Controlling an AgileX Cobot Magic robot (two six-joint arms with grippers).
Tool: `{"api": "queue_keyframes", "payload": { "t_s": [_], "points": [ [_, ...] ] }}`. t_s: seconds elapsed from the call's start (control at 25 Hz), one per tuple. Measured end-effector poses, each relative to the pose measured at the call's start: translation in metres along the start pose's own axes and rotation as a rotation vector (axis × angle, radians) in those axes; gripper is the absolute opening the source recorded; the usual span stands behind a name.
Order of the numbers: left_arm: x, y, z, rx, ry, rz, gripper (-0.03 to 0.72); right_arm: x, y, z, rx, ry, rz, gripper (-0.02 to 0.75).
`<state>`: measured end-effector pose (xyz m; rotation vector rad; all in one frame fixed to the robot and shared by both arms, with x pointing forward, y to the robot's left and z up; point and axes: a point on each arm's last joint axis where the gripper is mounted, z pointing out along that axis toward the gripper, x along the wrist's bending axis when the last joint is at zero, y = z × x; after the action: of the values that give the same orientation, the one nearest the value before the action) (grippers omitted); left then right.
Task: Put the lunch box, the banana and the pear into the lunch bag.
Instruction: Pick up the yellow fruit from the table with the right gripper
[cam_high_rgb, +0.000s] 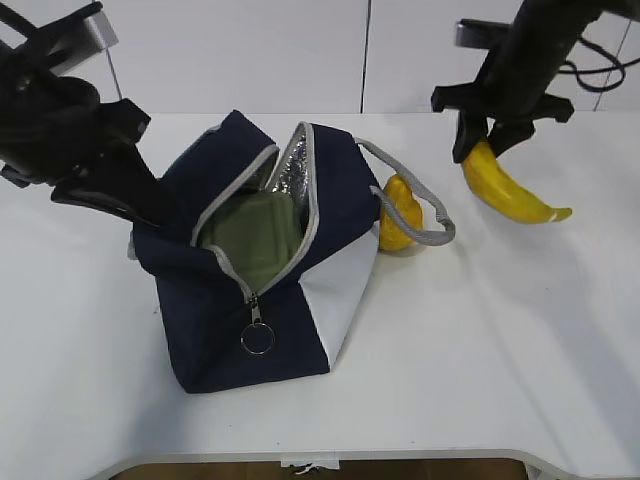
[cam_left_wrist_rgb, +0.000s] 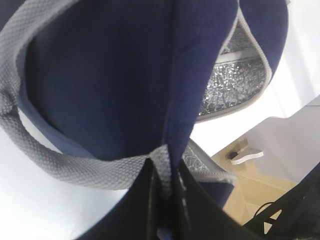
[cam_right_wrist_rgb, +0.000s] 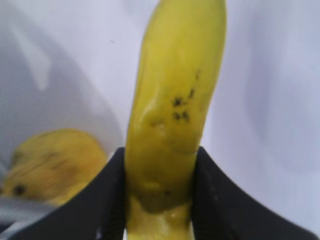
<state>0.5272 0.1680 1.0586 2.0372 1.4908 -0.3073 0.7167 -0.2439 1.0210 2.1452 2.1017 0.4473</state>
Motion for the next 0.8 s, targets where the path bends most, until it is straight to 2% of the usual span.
{"api": "queue_keyframes", "payload": {
  "t_s": [0.12, 0.16, 0.2, 0.28, 0.32, 0.36, 0.4, 0.48, 0.56, 0.68, 0.72, 0.76, 0.8],
  "points": [
    [0.0, 0.0, 0.0, 0.0, 0.0, 0.0, 0.015, 0.012, -0.001, -0.048, -0.086, 0.09, -0.009, 0.258],
    [0.0, 0.0, 0.0, 0.0, 0.0, 0.0, 0.015, 0.019, -0.004, -0.068, -0.119, 0.153, -0.015, 0.258],
    [0.0, 0.0, 0.0, 0.0, 0.0, 0.0, 0.015, 0.02, -0.004, -0.074, -0.13, 0.165, -0.016, 0.258],
    [0.0, 0.0, 0.0, 0.0, 0.0, -0.01, 0.015, 0.039, -0.012, -0.113, -0.178, 0.358, -0.026, 0.258],
    [0.0, 0.0, 0.0, 0.0, 0.0, -0.014, 0.015, 0.042, -0.013, -0.117, -0.183, 0.388, -0.031, 0.258],
    [0.0, 0.0, 0.0, 0.0, 0.0, -0.018, 0.015, 0.055, -0.016, -0.134, -0.203, 0.52, -0.06, 0.258],
    [0.0, 0.0, 0.0, -0.002, 0.001, -0.02, 0.015, 0.066, -0.019, -0.143, -0.215, 0.609, -0.09, 0.258],
    [0.0, 0.001, 0.0, -0.009, -0.005, -0.027, 0.015, 0.083, -0.024, -0.151, -0.22, 0.712, -0.131, 0.258],
    [-0.001, 0.002, 0.0, -0.017, -0.012, -0.034, 0.015, 0.103, -0.03, -0.153, -0.211, 0.766, -0.191, 0.259],
    [-0.002, 0.002, 0.0, -0.025, -0.019, -0.04, 0.015, 0.132, -0.04, -0.148, -0.188, 0.804, -0.287, 0.258],
    [-0.002, 0.003, 0.0, -0.03, -0.018, -0.04, 0.015, 0.132, -0.04, -0.148, -0.188, 0.804, -0.287, 0.258],
    [-0.002, 0.003, 0.0, -0.035, -0.018, -0.041, 0.015, 0.148, -0.045, -0.137, -0.16, 0.82, -0.334, 0.258],
    [-0.002, 0.004, 0.0, -0.04, -0.019, -0.044, 0.015, 0.154, -0.046, -0.13, -0.144, 0.825, -0.346, 0.258]
  ]
}}
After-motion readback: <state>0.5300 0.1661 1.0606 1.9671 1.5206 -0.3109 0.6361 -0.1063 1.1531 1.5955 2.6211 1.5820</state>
